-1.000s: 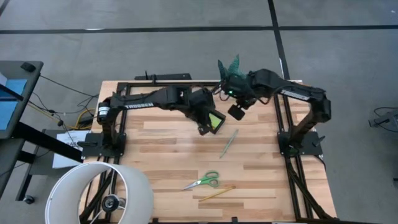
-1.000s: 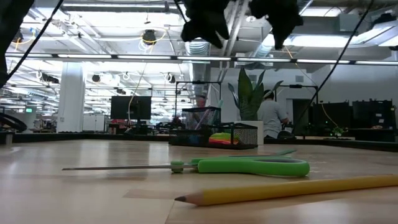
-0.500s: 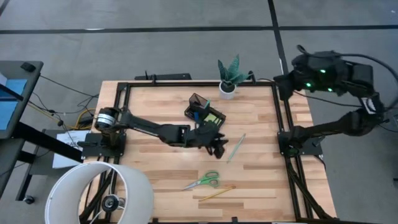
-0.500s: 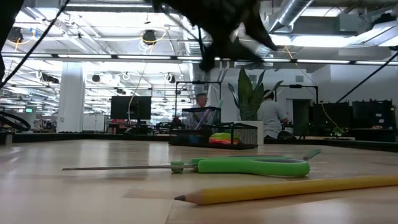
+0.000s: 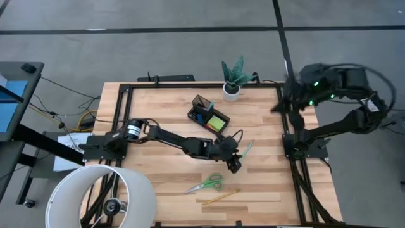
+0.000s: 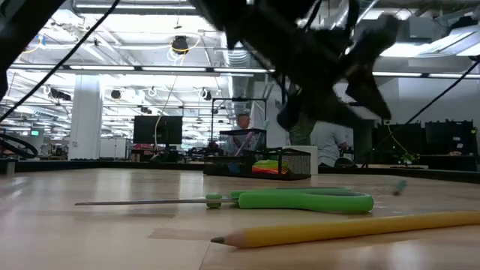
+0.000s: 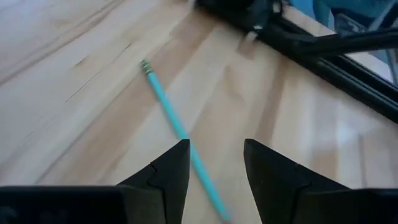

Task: Pick and place office supplies into organizer
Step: Put the light blue pencil into the black desk organizer

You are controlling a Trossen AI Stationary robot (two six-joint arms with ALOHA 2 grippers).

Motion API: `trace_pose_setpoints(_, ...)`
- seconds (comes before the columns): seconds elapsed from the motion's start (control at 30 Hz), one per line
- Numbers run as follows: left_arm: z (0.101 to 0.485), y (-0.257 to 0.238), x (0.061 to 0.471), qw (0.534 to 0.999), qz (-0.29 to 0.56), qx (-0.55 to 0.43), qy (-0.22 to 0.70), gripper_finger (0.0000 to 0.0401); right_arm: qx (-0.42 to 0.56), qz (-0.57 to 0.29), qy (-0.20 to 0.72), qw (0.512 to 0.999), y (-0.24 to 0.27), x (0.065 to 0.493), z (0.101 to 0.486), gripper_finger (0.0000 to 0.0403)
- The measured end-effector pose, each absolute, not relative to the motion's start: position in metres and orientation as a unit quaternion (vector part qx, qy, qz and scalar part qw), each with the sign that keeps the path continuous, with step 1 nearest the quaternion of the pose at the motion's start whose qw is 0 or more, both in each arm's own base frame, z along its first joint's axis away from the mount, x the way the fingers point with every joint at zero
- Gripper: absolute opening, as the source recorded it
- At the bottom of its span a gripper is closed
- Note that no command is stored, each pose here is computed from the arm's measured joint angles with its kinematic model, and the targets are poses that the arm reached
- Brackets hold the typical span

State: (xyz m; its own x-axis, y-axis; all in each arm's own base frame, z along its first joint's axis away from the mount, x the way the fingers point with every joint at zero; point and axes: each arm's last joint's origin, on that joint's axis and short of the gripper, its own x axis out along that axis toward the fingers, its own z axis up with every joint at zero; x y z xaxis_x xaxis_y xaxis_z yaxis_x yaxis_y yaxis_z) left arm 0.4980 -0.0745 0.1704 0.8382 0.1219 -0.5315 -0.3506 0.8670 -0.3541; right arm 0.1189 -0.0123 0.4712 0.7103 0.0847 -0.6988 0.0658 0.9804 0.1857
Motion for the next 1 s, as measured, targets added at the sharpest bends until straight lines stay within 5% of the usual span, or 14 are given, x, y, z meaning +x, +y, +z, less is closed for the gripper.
trace_pose_setpoints(0.17, 0.190, -0.070, 0.495, 0.922, 0.147, -0.168, 0.317, 0.0144, 0.034, 0.185, 0.399, 0.897, 0.011, 0.113, 0.456, 0.0000)
trace_pose_setpoints(0.37, 0.212, -0.064, 0.488, 0.903, 0.159, -0.155, 0.368, 0.0144, 0.061, 0.202, 0.462, 0.861, 0.030, 0.138, 0.432, 0.0000)
trace_pose_setpoints(0.6, 0.224, -0.063, 0.469, 0.855, 0.183, -0.128, 0.468, 0.0144, -0.020, 0.273, 0.544, 0.794, 0.051, 0.157, 0.379, 0.0024)
trace_pose_setpoints(1.0, 0.257, -0.055, 0.446, 0.796, 0.269, -0.088, 0.535, 0.0144, -0.073, 0.329, 0.520, 0.785, 0.068, 0.164, 0.351, 0.0078)
